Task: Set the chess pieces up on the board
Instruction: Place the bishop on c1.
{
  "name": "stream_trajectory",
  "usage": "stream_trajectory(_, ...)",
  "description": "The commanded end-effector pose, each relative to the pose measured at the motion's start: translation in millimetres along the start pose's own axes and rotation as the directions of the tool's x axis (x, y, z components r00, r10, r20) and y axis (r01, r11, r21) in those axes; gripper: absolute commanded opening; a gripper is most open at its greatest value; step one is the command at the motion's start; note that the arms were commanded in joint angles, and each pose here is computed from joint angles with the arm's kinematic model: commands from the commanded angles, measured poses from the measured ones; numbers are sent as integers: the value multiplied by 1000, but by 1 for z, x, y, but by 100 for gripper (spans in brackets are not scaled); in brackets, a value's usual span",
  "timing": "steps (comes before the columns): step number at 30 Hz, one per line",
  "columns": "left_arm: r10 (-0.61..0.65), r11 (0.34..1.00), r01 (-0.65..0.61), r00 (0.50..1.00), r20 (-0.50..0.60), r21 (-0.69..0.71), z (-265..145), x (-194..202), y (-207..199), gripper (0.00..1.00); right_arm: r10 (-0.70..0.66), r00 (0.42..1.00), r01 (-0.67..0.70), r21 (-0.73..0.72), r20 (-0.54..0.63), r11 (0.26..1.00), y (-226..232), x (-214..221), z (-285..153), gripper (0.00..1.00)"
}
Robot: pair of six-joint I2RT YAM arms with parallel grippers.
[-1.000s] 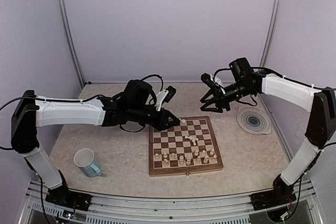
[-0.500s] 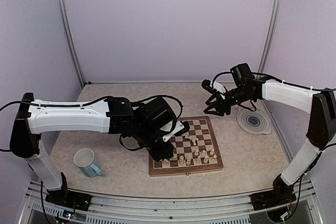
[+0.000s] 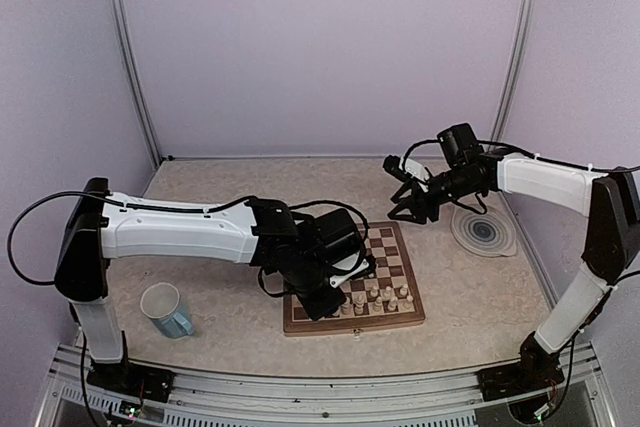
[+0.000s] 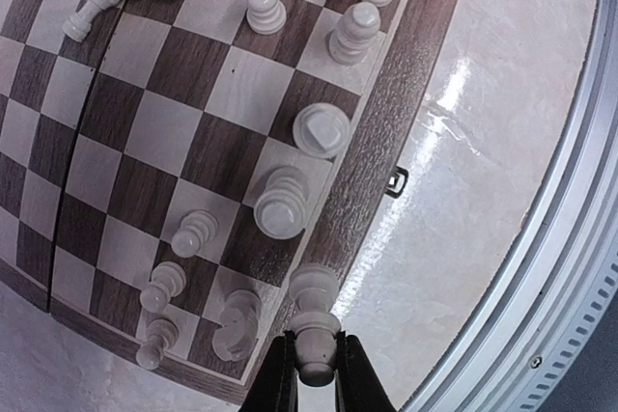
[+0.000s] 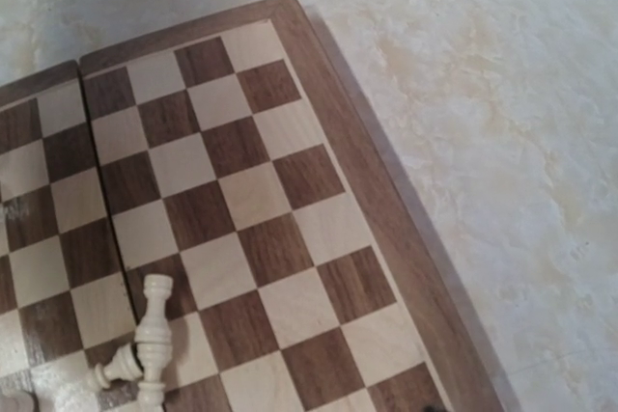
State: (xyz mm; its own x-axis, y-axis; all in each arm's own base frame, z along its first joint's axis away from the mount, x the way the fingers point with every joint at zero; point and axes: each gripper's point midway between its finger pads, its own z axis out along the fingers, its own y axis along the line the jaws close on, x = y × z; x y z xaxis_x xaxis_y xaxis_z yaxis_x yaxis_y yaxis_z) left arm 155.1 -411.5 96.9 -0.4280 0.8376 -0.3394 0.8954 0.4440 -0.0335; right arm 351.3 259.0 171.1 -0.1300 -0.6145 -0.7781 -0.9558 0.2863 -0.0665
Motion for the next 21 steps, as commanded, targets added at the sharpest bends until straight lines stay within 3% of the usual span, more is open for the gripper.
stream_trajectory(1,8,1000,-9,1000,-16,-15,11,-4,7,6,12,1000,-13,-20,-16,1000,1,11,6,49)
stream_trajectory(21,-10,1000,11,999,-51,17,28,-2,17,9,24,999,-25,-39,-36,999,3,19,11,49)
